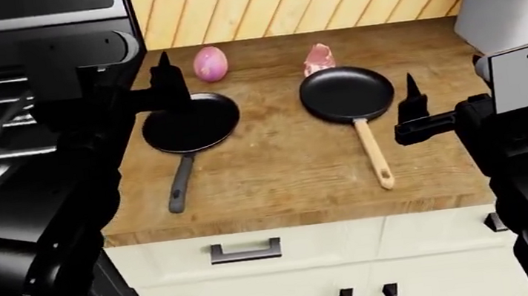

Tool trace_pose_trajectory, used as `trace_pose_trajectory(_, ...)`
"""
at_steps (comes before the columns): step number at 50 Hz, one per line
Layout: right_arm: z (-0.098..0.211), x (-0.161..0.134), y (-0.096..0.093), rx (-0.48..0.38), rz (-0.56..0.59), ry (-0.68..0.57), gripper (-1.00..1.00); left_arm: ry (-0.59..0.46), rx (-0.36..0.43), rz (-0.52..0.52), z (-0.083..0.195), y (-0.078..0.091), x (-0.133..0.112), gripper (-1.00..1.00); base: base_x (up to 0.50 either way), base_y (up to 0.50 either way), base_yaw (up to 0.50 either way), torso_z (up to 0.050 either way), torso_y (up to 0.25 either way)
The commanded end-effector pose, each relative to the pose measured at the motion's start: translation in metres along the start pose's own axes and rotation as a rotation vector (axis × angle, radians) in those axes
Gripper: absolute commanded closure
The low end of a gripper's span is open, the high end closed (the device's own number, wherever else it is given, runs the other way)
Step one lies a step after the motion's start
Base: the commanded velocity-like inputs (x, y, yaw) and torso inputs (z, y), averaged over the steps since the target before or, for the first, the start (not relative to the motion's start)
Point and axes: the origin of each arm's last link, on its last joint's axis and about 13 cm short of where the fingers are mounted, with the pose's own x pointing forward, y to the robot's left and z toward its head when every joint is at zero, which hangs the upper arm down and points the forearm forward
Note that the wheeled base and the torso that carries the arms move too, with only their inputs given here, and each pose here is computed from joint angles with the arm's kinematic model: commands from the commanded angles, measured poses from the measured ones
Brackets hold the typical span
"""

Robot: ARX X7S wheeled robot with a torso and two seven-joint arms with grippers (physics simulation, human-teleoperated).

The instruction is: Place both pans onto different burners. Then place the onion and the steak on different pans.

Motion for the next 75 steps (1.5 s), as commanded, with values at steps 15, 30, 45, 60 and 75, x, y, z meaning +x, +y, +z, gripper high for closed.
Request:
trace_pose_trajectory(15,0.001,0.003,0.006,0.004,0.020,-0.003,-1.00,0.004,0.000,0.006,0.000,0.002,-0.001,-1.00,0.40,-0.07,0.00,0.000,0.001)
trace_pose_trajectory(30,-0.001,0.004,0.008,0.013,0.025,-0.002,-1.00,0.013,0.006,0.012,-0.001,0.004,-0.003,-1.00,0.34,0.00,0.00,0.000,0.001)
trace_pose_trajectory(45,0.000,0.004,0.015,0.032,0.063,0.021,-1.00,0.254,0.103,-0.032,0.002,0.016,-0.025,-1.00,0.00,0.00,0.00,0.000,0.000)
trace_pose_trajectory(60,-0.003,0.001,0.016,0.040,0.077,0.019,-1.00,0.541,0.160,-0.082,-0.002,0.026,-0.070,-1.00,0.00,0.00,0.00,0.000,0.000)
trace_pose_trajectory(75,-0.005,0.000,0.016,0.046,0.084,0.020,-1.00,0.657,0.130,-0.105,-0.008,0.026,-0.095,-1.00,0.00,0.00,0.00,0.000,0.000)
